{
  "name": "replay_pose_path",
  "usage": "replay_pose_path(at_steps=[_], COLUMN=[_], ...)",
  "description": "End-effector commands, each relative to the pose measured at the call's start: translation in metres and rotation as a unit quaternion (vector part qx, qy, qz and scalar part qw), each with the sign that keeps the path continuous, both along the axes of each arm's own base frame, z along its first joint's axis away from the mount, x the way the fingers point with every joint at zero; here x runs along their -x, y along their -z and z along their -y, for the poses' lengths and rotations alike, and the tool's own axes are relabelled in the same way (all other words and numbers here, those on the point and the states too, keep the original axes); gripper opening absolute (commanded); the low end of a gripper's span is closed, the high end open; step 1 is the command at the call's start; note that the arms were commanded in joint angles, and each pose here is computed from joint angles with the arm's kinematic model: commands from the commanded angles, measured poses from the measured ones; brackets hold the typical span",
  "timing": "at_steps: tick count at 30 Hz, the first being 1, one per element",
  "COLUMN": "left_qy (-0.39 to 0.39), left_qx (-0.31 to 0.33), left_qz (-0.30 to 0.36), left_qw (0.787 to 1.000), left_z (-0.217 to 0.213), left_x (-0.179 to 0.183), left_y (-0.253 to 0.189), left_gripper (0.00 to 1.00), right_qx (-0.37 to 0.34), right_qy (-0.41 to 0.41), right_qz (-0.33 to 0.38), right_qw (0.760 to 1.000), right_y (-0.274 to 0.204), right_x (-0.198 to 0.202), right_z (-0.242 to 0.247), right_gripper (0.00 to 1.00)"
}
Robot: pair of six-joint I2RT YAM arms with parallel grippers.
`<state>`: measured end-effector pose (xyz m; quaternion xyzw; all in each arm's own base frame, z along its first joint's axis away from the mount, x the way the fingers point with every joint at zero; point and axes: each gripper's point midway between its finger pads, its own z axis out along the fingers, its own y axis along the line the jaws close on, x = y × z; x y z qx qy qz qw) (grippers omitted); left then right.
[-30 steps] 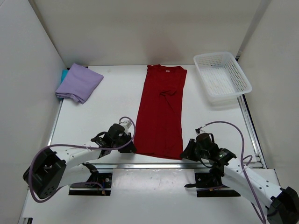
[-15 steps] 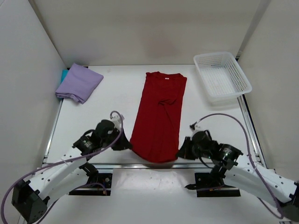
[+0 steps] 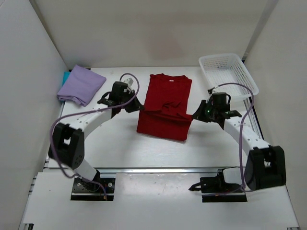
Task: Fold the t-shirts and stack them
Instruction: Fold the folded rectangular tshirt in 1/3 of the way
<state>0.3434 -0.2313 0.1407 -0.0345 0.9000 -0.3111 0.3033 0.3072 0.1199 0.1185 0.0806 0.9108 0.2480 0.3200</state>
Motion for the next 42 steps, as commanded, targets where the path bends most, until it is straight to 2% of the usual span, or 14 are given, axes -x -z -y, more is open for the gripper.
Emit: replay_pose_path(at_steps=[1,6,13,16,18,22,24,25,28,29,31,35,40,42], left_qy=[-0.005,-0.015,-0.027,-0.038,-0.042,-0.063,-0.060,-0.050,-0.027,-0.023,-0.017,-0.014,-0.010,-0.014], left_qx=[0.008,-0.013,-0.029,-0.023,0.012,0.040,0.052,0.059,0.055,0.051,0.049,0.033,0.014,0.016], left_qz=[0.053,0.021,-0.014,-0.030,-0.014,0.045,0.069,0.060,0.050,0.036,0.004,-0.070,-0.081,-0.090], left_qw=[0.999,1.000,0.999,0.999,0.999,0.996,0.994,0.995,0.997,0.998,0.999,0.997,0.997,0.996], left_z=[0.008,0.014,0.018,0.013,0.013,0.007,0.009,0.019,0.034,0.034,0.031,0.020,0.006,-0.006], left_x=[-0.046,-0.095,-0.134,-0.140,-0.143,-0.137,-0.119,-0.100,-0.052,-0.037,-0.021,0.005,0.047,0.075], left_y=[-0.025,0.005,0.048,0.061,0.047,-0.001,-0.025,-0.014,0.016,0.034,0.060,0.114,0.129,0.140], left_gripper=[0.00,0.00,0.02,0.15,0.33,0.43,0.40,0.37,0.35,0.33,0.31,0.26,0.26,0.25], right_qx=[0.003,-0.006,-0.006,-0.003,0.001,0.029,0.042,0.042,0.018,0.016,0.027,0.029,0.049,0.043], right_qy=[-0.002,-0.011,0.003,0.007,0.010,0.036,0.043,0.043,0.001,-0.019,-0.048,-0.054,-0.046,-0.044], right_qz=[0.064,0.070,0.036,0.029,0.025,0.071,0.073,0.092,0.097,0.082,0.052,0.018,-0.042,-0.033], right_qw=[0.998,0.997,0.999,1.000,1.000,0.996,0.996,0.994,0.995,0.996,0.997,0.998,0.997,0.998], right_y=[-0.018,-0.012,0.019,0.024,0.025,-0.015,-0.014,-0.024,-0.007,0.006,0.033,0.067,0.113,0.110], right_x=[-0.048,-0.091,-0.136,-0.149,-0.151,-0.150,-0.134,-0.128,-0.090,-0.073,-0.048,-0.024,0.028,0.043], right_z=[0.004,-0.003,0.007,0.008,0.011,0.014,0.007,0.000,-0.038,-0.051,-0.066,-0.069,-0.049,-0.043], right_gripper=[0.00,0.00,0.00,0.16,0.33,0.47,0.46,0.36,0.06,0.01,0.00,0.00,0.00,0.00])
